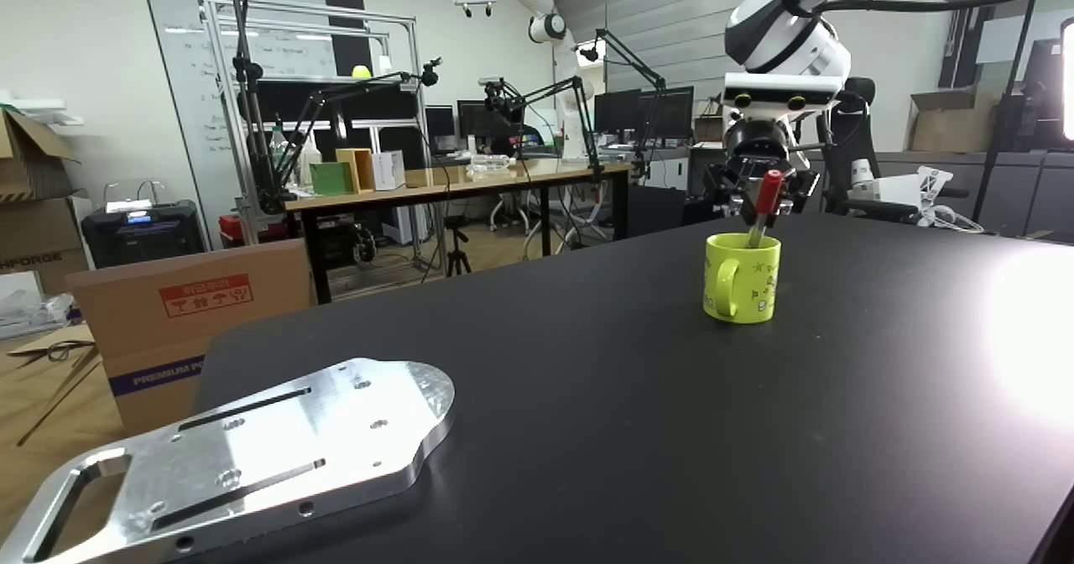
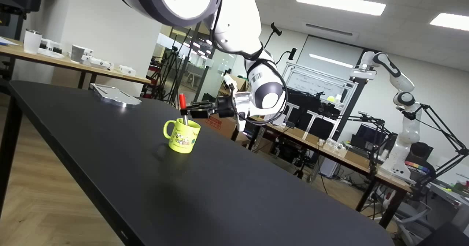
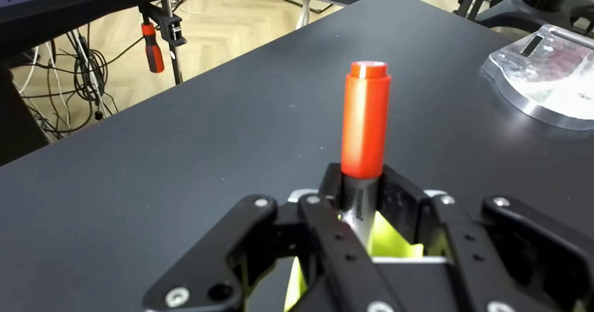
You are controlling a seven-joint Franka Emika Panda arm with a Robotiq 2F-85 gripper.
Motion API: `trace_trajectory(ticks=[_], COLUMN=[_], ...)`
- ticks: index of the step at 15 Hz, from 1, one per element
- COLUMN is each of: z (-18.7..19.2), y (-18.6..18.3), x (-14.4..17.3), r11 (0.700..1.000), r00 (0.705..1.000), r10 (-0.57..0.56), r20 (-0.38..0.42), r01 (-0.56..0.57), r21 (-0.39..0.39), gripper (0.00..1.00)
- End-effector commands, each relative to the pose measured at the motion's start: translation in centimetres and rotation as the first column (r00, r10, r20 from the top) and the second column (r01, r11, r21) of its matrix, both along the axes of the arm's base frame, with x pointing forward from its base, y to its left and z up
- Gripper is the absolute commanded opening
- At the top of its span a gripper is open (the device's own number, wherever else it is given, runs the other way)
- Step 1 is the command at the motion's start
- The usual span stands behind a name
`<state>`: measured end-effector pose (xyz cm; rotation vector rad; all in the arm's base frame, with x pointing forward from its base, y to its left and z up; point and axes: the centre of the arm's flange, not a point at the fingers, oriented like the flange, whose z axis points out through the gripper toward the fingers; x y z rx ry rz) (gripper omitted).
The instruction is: Put the marker in the cup
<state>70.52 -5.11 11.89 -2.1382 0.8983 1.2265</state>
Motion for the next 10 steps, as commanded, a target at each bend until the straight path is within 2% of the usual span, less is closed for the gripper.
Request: trace_trajectory(ticks=[1,3,4,10], z=[-0.7,-0.7,-0.6,1.4], y=[-2.1,-2.4,-2.6,-2.3], x=[6.8,6.7,6.7,6.2], r11=[0.999,0.999,0.998,0.998], r00=[0.999,0.998,0.998,0.999], r10=[-0.045,-0.053,-0.061,-0.052], r20=[-0.022,-0.023,-0.027,-0.005], r01=[0.045,0.053,0.061,0.052], r21=[0.001,0.003,0.006,0.029], gripper=[0.06,0.06,0.41,0.83])
